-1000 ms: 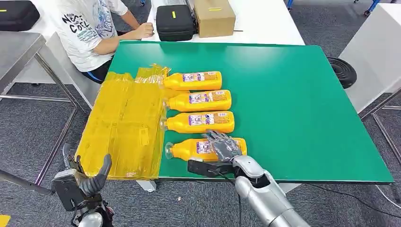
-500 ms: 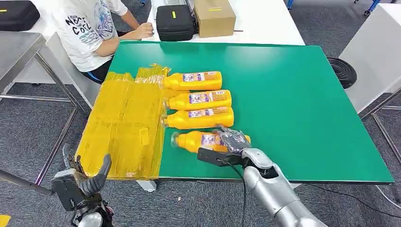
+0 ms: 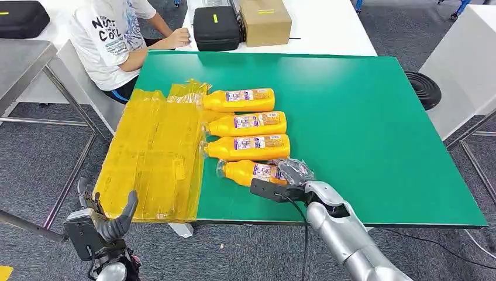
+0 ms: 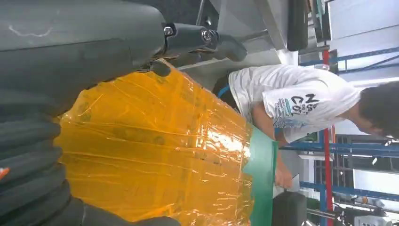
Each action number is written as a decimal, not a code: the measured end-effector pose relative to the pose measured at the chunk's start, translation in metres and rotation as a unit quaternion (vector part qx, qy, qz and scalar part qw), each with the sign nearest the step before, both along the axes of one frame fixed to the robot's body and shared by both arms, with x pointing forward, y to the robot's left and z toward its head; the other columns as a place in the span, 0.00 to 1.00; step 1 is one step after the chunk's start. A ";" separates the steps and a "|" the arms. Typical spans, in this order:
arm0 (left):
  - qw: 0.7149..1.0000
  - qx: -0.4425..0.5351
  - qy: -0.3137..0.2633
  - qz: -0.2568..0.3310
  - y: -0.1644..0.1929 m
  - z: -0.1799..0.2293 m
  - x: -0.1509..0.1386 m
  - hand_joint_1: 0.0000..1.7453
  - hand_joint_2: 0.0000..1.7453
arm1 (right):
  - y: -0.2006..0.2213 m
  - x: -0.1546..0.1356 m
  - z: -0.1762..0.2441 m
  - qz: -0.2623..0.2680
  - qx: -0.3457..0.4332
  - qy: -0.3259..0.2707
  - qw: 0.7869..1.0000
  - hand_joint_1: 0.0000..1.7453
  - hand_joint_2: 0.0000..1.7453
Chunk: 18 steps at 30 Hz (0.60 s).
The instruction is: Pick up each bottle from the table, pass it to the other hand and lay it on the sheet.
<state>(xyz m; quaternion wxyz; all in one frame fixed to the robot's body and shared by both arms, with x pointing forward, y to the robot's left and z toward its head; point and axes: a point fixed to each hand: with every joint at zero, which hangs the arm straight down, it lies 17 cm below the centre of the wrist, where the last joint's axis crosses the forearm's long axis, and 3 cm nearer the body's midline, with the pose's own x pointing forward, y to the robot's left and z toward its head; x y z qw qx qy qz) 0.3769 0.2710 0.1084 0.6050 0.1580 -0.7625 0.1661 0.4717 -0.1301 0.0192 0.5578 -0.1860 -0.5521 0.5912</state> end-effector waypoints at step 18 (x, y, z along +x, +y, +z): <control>1.000 -0.009 -0.007 -0.001 0.000 -0.002 0.001 0.00 1.00 | 0.059 -0.020 0.062 0.106 0.196 -0.051 0.973 1.00 1.00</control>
